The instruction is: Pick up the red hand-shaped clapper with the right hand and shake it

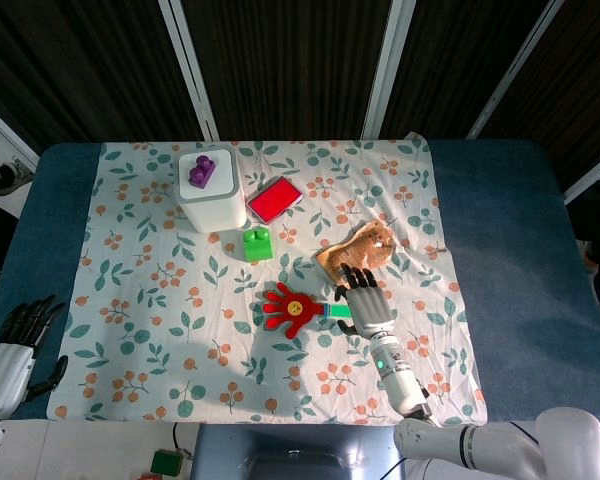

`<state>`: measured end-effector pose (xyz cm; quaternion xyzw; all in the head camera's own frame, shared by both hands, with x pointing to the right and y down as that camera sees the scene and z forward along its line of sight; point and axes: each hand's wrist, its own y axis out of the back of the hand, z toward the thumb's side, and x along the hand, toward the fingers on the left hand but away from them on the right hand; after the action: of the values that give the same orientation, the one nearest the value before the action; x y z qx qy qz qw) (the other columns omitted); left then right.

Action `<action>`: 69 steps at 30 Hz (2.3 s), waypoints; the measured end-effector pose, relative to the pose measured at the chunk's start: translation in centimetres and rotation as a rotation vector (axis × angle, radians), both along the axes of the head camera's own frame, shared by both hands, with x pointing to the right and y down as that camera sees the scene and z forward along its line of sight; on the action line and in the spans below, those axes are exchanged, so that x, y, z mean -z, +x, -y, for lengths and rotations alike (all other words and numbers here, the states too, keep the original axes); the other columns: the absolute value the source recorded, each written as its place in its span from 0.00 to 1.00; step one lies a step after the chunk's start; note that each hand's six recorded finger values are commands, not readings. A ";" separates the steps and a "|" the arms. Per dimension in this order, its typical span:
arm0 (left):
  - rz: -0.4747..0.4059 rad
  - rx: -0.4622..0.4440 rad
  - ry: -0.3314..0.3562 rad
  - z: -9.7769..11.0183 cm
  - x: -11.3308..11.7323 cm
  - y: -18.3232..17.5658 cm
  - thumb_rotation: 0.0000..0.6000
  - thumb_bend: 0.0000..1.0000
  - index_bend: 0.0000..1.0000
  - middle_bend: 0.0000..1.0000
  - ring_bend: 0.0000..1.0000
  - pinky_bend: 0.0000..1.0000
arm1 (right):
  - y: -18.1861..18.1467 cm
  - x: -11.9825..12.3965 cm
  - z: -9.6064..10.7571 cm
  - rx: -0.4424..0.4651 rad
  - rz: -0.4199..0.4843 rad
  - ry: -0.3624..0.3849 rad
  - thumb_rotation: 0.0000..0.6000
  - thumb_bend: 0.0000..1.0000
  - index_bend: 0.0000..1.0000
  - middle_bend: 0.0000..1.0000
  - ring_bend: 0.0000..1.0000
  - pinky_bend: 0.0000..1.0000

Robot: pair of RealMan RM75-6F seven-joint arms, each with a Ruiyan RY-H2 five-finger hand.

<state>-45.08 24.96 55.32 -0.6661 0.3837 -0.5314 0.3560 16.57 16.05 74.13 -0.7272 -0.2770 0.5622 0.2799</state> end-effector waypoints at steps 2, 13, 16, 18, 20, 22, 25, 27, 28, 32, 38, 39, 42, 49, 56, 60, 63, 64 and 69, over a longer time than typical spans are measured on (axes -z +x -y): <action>0.000 0.000 0.000 0.0 0.0 0.0 1.00 0.44 0.03 0.00 0.00 0.07 | -0.1 -0.1 -0.1 0.001 0.001 0.000 1.00 0.39 0.54 0.00 0.00 0.00; -0.004 -0.003 0.000 -0.1 0.2 0.0 1.00 0.44 0.03 0.00 0.00 0.07 | -0.3 -0.7 -0.3 0.006 -0.007 -0.001 1.00 0.41 0.56 0.00 0.00 0.00; -0.005 -0.001 0.000 -0.1 0.2 0.0 1.00 0.44 0.03 0.00 0.00 0.08 | -0.3 -0.7 -0.3 -0.001 -0.003 -0.001 1.00 0.41 0.57 0.01 0.00 0.00; -0.004 0.001 0.000 -0.1 0.2 -0.1 1.00 0.44 0.03 0.00 0.00 0.08 | -0.4 -0.7 -0.3 -0.003 0.000 0.002 1.00 0.41 0.59 0.02 0.00 0.00; -0.003 0.003 0.000 -0.1 0.2 -0.1 1.00 0.44 0.03 0.00 0.00 0.08 | -0.4 -0.8 -0.3 -0.004 -0.001 0.003 1.00 0.42 0.59 0.02 0.00 0.00; -0.004 0.003 0.000 -0.1 0.3 -0.1 1.00 0.44 0.03 0.00 0.00 0.08 | -0.4 -0.8 -0.3 -0.005 -0.001 0.005 1.00 0.42 0.61 0.03 0.00 0.00; -0.005 0.001 0.001 -0.1 0.3 -0.1 1.00 0.44 0.03 0.00 0.00 0.09 | -0.4 -0.8 -0.3 -0.007 -0.001 0.010 1.00 0.42 0.63 0.05 0.00 0.00; -0.005 0.000 -0.001 -0.1 0.3 -0.1 1.00 0.44 0.03 0.00 0.00 0.09 | -0.4 -0.8 -0.3 -0.008 -0.002 0.014 1.00 0.43 0.64 0.07 0.00 0.00; -0.006 0.000 -0.001 -0.2 0.3 -0.1 1.00 0.44 0.03 0.00 0.00 0.09 | -0.5 -0.8 -0.3 -0.008 -0.001 0.013 1.00 0.44 0.66 0.08 0.00 0.00; -0.007 0.001 0.000 -0.1 0.3 -0.1 1.00 0.44 0.03 0.00 0.00 0.09 | -0.5 -0.7 -0.2 -0.009 0.007 0.021 1.00 0.49 0.70 0.16 0.00 0.00; -0.006 0.002 0.002 -0.1 0.4 -0.1 1.00 0.44 0.03 0.00 0.00 0.09 | -0.7 0.0 0.2 -0.036 0.066 0.046 1.00 0.55 0.77 0.34 0.15 0.07; -0.006 0.002 0.002 -0.2 0.4 -0.1 1.00 0.44 0.03 0.00 0.00 0.09 | -0.8 0.2 0.4 -0.039 0.075 0.052 1.00 0.55 0.77 0.36 0.19 0.11; -0.005 0.001 0.001 -0.2 0.4 -0.1 1.00 0.44 0.03 0.00 0.00 0.09 | -0.8 0.7 0.6 -0.045 0.101 0.074 1.00 0.57 0.79 0.43 0.29 0.26; -0.004 0.000 0.000 -0.2 0.4 -0.1 1.00 0.44 0.03 0.00 0.00 0.10 | -0.8 1.0 0.8 -0.057 0.127 0.085 1.00 0.58 0.82 0.58 0.59 0.70; -0.006 0.002 0.002 -0.2 0.5 -0.2 1.00 0.44 0.04 0.00 0.00 0.10 | -0.9 0.8 0.7 -0.094 0.165 0.058 1.00 0.59 0.87 0.69 0.78 0.91; -0.006 0.003 0.001 -0.2 0.5 -0.2 1.00 0.44 0.04 0.00 0.00 0.10 | -1.0 0.6 0.7 -0.113 0.187 0.042 1.00 0.60 0.90 0.75 0.85 0.97; -0.005 0.003 0.001 -0.2 0.5 -0.2 1.00 0.44 0.04 0.00 0.00 0.10 | -1.0 0.5 0.7 -0.127 0.202 0.035 1.00 0.61 0.92 0.79 0.88 0.99; -0.005 0.003 0.001 -0.2 0.5 -0.2 1.00 0.44 0.04 0.00 0.00 0.10 | -1.0 0.5 0.7 -0.132 0.208 0.034 1.00 0.61 0.93 0.79 0.89 0.99; -0.006 0.005 0.002 -0.2 0.5 -0.2 1.00 0.44 0.04 0.00 0.00 0.10 | -1.0 0.8 0.6 -0.204 0.305 0.013 1.00 0.61 0.93 0.81 0.90 1.00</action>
<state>-45.30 25.18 54.79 -0.6665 0.3868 -0.5299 0.3540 15.57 15.44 73.30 -0.7705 -0.3919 0.4691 0.1809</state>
